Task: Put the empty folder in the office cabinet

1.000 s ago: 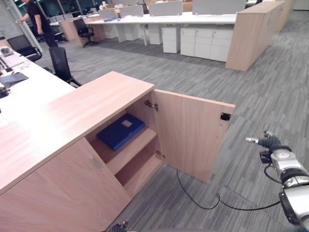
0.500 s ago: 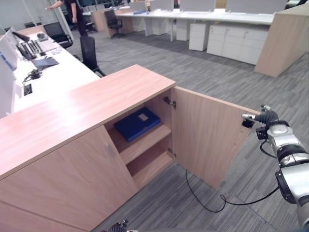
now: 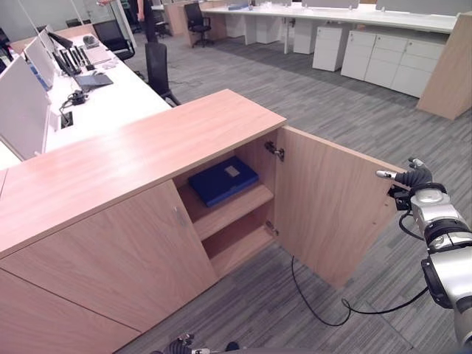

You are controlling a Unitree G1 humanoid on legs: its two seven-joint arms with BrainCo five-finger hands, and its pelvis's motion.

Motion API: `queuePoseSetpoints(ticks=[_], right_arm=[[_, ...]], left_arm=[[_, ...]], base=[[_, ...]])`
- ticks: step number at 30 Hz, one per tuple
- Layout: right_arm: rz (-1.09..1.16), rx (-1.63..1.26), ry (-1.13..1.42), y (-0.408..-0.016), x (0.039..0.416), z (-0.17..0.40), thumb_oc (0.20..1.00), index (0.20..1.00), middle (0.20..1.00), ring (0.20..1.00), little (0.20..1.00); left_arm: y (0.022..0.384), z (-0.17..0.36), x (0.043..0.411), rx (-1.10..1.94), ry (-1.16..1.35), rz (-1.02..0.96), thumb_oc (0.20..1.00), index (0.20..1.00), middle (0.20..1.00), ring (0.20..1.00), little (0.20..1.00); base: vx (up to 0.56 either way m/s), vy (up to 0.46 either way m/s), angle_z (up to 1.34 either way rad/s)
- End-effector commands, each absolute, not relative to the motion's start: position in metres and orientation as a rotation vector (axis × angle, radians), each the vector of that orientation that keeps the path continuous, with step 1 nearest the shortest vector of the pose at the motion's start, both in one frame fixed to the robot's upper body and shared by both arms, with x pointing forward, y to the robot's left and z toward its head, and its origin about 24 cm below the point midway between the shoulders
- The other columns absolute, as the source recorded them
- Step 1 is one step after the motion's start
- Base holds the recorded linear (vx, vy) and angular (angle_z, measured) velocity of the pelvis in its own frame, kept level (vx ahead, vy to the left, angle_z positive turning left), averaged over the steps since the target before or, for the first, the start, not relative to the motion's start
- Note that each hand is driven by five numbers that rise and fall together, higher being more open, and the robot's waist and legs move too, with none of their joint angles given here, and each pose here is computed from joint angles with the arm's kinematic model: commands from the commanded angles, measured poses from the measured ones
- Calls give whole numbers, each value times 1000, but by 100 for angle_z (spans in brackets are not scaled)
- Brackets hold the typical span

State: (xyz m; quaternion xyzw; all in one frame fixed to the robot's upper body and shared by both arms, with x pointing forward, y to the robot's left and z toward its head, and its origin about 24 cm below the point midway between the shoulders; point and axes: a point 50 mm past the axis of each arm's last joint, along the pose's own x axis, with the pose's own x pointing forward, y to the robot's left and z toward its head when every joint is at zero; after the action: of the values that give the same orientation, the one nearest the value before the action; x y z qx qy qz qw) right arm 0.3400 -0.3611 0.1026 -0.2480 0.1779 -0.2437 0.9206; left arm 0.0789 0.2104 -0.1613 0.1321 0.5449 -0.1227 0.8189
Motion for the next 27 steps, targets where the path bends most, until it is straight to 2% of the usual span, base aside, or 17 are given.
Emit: queuePoseSetpoints(ticks=[1, 11, 14, 16, 17, 19, 27], right_arm=[[-406, -428, 307, -325, 366, 111, 1000, 1000, 1000, 1000, 1000], [-362, -312, 371, -307, 353, 64, 1000, 1000, 1000, 1000, 1000], [-287, -276, 369, -285, 351, 46, 1000, 1000, 1000, 1000, 1000], [-162, -246, 334, -253, 347, 30, 1000, 1000, 1000, 1000, 1000], [-162, -246, 336, -253, 347, 30, 1000, 1000, 1000, 1000, 1000], [-46, -210, 295, -226, 331, 14, 1000, 1000, 1000, 1000, 1000], [132, -94, 321, -194, 271, -24, 1000, 1000, 1000, 1000, 1000]], left_arm=[[228, -151, 108, 390, 1086, -272, 1000, 1000, 1000, 1000, 1000], [228, -153, 105, 400, 1098, -238, 1000, 1000, 1000, 1000, 1000], [229, -154, 104, 389, 1105, -208, 1000, 1000, 1000, 1000, 1000], [230, -155, 99, 368, 1120, -167, 1000, 1000, 1000, 1000, 1000], [230, -155, 99, 368, 1121, -167, 1000, 1000, 1000, 1000, 1000], [231, -157, 92, 327, 1141, -123, 1000, 1000, 1000, 1000, 1000], [243, -157, 81, 340, 1170, -63, 1000, 1000, 1000, 1000, 1000]], base=[[-10, 7, 3], [0, 0, 0], [-6, 9, -5], [-14, 16, -9], [-11, 11, -17], [-6, 4, -21], [-4, -6, -7]])
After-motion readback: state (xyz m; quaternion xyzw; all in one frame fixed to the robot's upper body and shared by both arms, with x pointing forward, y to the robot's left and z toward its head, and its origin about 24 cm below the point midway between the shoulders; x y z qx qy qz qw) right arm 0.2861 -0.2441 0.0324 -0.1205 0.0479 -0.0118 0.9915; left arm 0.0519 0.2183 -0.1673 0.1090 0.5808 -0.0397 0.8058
